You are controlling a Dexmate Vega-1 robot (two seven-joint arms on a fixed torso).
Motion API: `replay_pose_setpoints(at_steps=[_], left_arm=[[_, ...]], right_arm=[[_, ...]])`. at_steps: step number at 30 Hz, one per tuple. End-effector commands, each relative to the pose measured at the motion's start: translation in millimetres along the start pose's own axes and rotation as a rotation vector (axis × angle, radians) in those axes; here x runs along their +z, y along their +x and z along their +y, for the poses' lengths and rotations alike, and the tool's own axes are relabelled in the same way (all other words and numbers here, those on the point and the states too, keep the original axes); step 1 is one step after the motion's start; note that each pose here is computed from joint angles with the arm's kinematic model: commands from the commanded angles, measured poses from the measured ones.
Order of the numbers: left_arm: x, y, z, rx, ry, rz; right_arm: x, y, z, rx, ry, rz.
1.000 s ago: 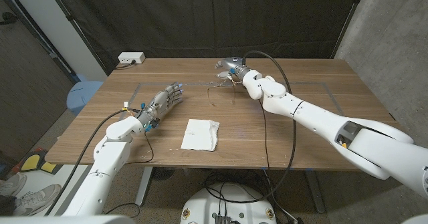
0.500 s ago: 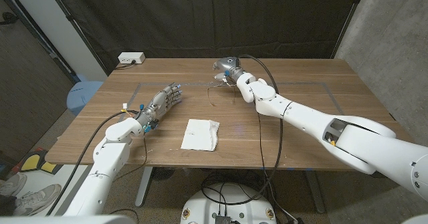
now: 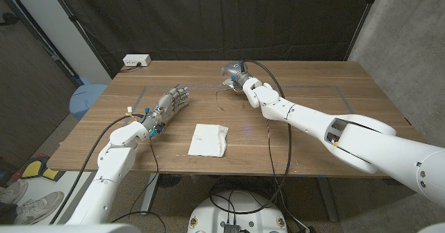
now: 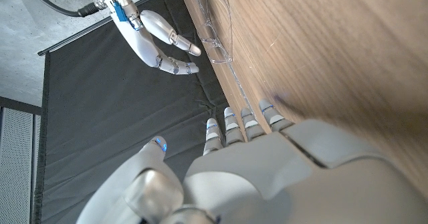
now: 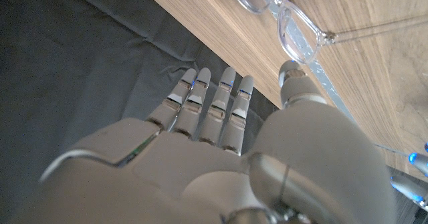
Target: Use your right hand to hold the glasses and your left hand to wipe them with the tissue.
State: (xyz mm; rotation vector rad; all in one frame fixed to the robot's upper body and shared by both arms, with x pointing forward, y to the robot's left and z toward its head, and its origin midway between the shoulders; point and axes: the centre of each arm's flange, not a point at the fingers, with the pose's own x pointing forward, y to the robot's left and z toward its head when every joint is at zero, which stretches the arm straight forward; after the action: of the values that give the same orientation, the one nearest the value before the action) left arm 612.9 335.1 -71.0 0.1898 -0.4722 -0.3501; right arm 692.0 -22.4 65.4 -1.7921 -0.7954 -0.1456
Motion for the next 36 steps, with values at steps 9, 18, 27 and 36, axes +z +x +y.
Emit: replay_pose_setpoints(at_steps=[9, 18, 27, 36], left_arm=[[8.8, 13.7, -1.3, -0.027, 0.009, -0.012], [9.8, 14.5, -0.4, -0.028, 0.012, -0.009], [5.9, 10.9, 2.5, -0.017, 0.004, 0.005], [4.9, 10.2, 4.5, -0.013, 0.002, -0.001]], right_arm=[[-15.4, -0.9, 27.9, 0.100, -0.102, 0.043], [-10.7, -1.1, 33.9, 0.090, -0.099, 0.021], [-0.4, 4.4, 37.9, 0.092, -0.086, 0.002], [1.5, 12.7, 37.8, 0.091, -0.107, 0.007]])
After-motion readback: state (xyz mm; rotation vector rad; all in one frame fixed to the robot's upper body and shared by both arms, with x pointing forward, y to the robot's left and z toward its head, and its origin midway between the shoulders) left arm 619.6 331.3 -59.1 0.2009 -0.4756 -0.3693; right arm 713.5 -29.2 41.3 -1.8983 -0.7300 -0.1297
